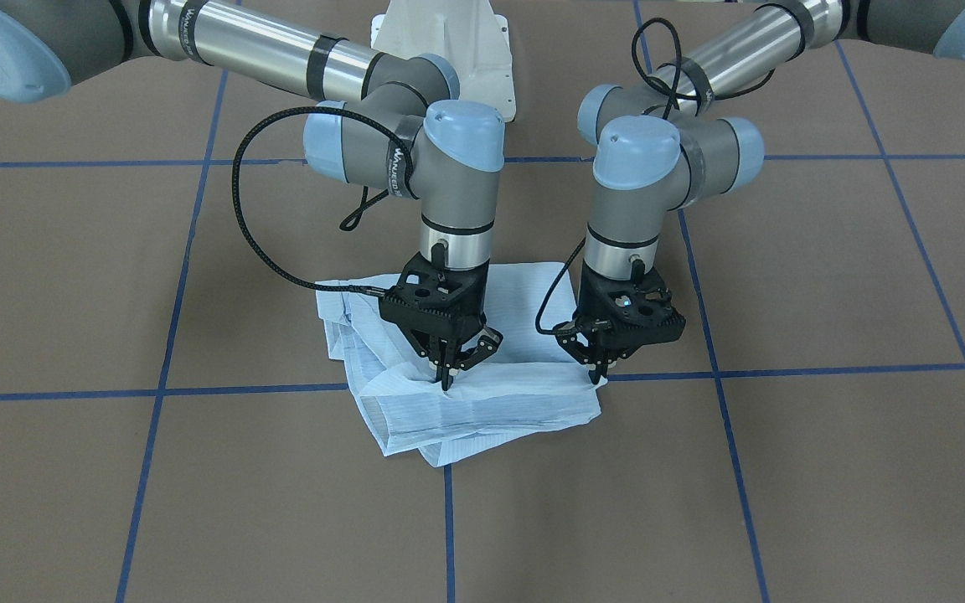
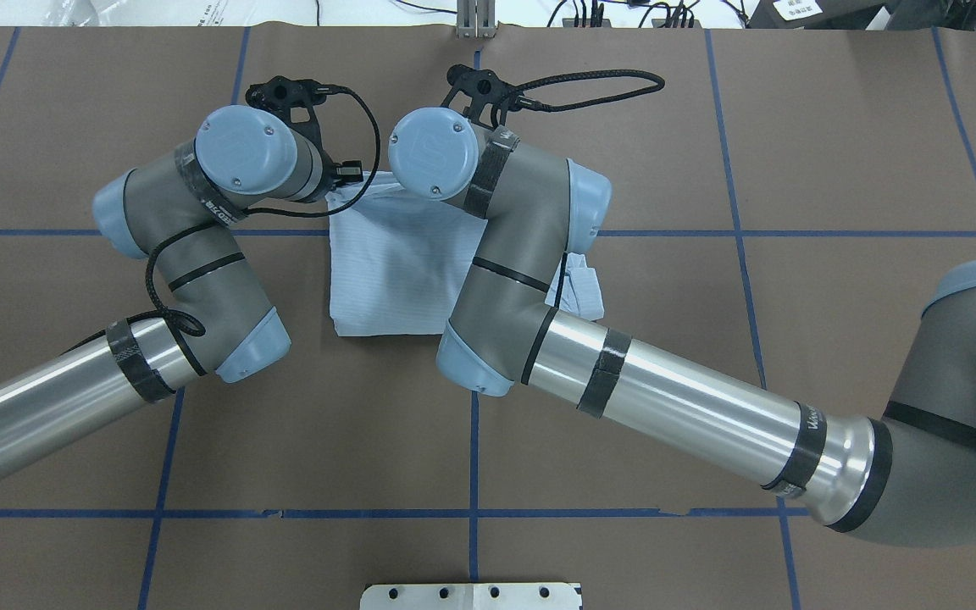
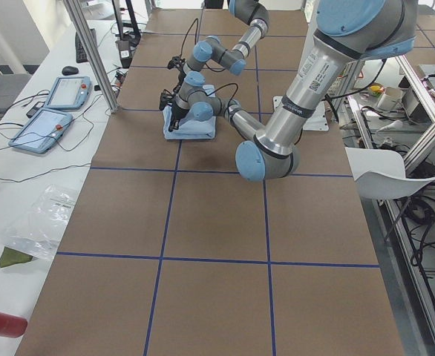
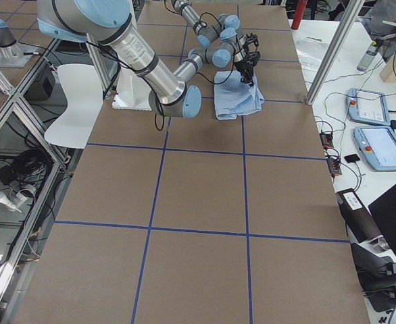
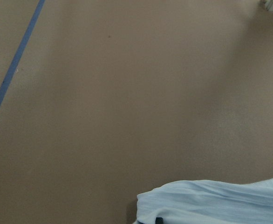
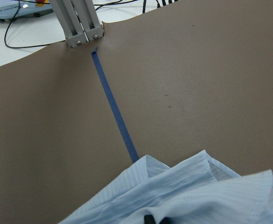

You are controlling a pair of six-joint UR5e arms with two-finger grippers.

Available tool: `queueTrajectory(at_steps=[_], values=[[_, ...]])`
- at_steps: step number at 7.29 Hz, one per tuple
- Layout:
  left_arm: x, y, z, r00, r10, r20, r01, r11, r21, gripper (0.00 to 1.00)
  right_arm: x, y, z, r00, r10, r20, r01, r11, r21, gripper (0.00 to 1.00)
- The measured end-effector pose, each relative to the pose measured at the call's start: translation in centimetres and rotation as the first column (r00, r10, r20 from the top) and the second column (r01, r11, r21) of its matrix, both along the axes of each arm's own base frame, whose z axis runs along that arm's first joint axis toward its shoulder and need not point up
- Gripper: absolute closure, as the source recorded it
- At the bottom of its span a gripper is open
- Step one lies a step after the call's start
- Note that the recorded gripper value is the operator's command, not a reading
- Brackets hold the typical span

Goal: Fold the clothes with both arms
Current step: 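Lift the near edge with both grippers and fold it toward the far edge, then release the shirt and raise both grippers away from it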

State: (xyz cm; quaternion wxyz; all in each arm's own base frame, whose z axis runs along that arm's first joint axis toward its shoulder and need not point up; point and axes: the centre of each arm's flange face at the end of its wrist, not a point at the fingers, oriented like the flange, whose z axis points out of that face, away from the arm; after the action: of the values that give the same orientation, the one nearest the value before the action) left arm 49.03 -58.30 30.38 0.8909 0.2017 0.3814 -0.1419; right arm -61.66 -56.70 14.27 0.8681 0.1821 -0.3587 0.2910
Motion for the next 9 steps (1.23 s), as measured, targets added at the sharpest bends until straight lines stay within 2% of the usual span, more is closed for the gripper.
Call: queueTrajectory(at_steps=[2,3,5,6,7,8,9], values=[[-0.4,0.0,-0.8,0.999,0.032,-0.004,-0.032,0.999,0.034,0.0,0.1,-0.7,-1.7,1.0,-0.01,0.025,0.01,1.0,-0.002,0.0],[-1.6,0.3,-1.9,0.997,0.077,-0.015,-0.076,0.995,0.069,0.0,0.8,-1.3,-2.7,0.998,-0.032,0.046,0.033,0.999,-0.014,0.0],[-6.8,3.5,-2.7,0.978,0.202,-0.048,-0.194,0.972,0.133,0.0,2.9,-2.5,-3.7,0.99,-0.122,0.071,0.125,0.991,-0.037,0.0],[-9.8,5.6,-2.9,0.968,0.249,-0.033,-0.241,0.957,0.16,0.0,5.3,-3.3,-3.7,0.979,-0.188,0.072,0.192,0.98,-0.046,0.0],[-12.8,7.9,-3.4,0.959,0.284,0.006,-0.281,0.944,0.171,0.0,9.4,-4.1,-2.8,0.961,-0.27,0.054,0.272,0.961,-0.045,0.0],[-16.1,10.2,-3.8,0.949,0.31,0.054,-0.315,0.932,0.178,0.0,15.3,-4.6,-0.4,0.931,-0.364,0.029,0.365,0.931,-0.032,0.0],[-19.6,12.0,-3.9,0.934,0.339,0.111,-0.354,0.917,0.183,0.0,22.2,-4.9,3.3,0.892,-0.452,0.0,0.452,0.892,-0.012,0.0]])
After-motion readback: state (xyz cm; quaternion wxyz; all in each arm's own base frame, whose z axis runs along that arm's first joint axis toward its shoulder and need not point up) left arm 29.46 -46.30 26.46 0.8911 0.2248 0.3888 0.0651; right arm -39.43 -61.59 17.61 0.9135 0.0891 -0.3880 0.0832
